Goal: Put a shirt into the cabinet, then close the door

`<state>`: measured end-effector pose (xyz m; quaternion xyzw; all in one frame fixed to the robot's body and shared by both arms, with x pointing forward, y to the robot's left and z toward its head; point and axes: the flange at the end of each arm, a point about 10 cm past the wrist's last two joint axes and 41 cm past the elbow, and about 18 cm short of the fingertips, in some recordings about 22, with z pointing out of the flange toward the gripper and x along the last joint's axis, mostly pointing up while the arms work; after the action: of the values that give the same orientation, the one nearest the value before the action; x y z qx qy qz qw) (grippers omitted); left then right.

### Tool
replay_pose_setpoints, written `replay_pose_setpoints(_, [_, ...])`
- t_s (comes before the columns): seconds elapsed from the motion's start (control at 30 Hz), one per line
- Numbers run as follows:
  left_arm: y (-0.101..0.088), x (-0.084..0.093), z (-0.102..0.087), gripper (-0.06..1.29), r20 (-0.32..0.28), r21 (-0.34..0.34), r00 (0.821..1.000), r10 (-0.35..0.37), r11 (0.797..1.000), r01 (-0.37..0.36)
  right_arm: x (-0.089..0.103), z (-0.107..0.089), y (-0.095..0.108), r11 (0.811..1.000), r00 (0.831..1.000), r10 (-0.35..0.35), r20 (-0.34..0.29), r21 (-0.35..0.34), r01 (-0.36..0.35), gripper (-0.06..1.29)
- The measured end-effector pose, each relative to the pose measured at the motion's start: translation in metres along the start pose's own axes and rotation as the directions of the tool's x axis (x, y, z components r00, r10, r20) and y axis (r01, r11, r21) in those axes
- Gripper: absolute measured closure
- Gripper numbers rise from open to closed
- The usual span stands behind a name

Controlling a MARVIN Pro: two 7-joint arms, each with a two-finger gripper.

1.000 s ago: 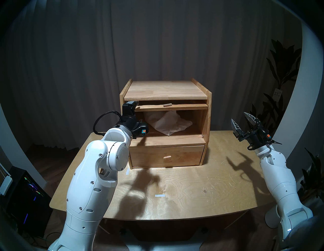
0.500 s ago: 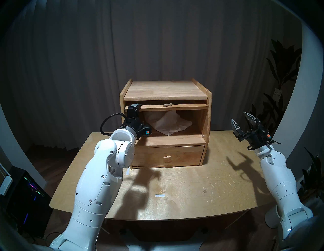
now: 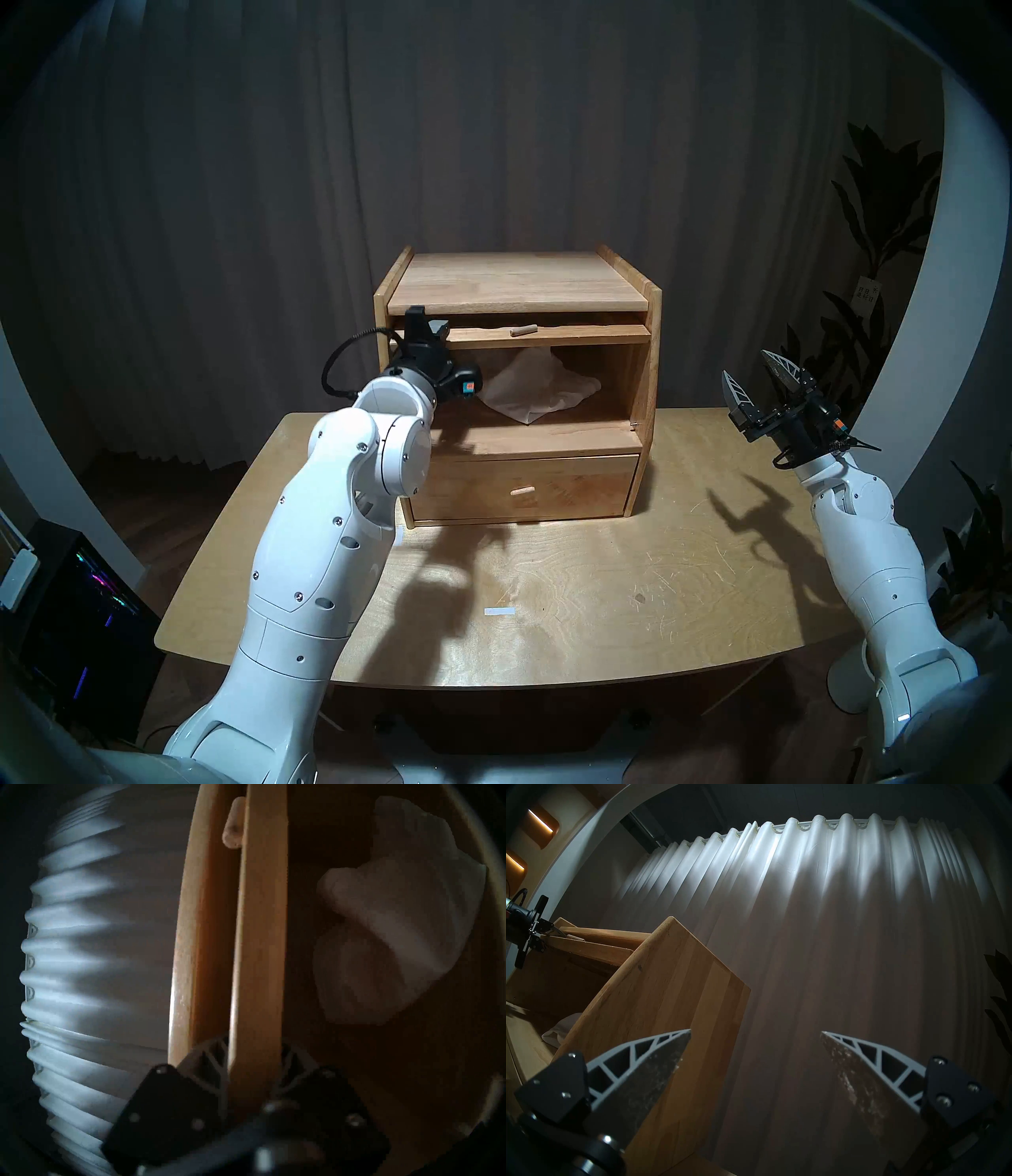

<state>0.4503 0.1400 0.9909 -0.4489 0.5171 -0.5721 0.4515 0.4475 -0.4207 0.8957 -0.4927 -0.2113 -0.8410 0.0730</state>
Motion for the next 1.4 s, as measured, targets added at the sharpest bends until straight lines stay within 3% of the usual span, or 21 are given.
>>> replay_pose_setpoints(0.33, [-0.006,0.002,-0.026,1.19,-0.045,-0.049,0.998,-0.045,0.998,0.042,0.000,0.000,0.000,1.000,1.000,0.000,0.000,0.000,0.000,-0.02])
replay_pose_setpoints(0.47, [-0.011,0.002,-0.039,1.19,-0.056,-0.069,0.997,-0.054,0.996,0.050,0.000,0.000,0.000,1.000,1.000,0.000,0.000,0.000,0.000,-0.02])
replay_pose_setpoints(0.8, [-0.016,0.005,-0.047,1.21,-0.025,-0.083,0.999,-0.030,0.996,0.028,0.000,0.000,0.000,1.000,1.000,0.000,0.000,0.000,0.000,-0.02])
replay_pose_setpoints(1.4, [-0.021,0.013,-0.093,1.22,-0.031,-0.147,0.999,-0.029,0.989,0.024,0.000,0.000,0.000,1.000,1.000,-0.001,-0.001,0.000,0.001,-0.02])
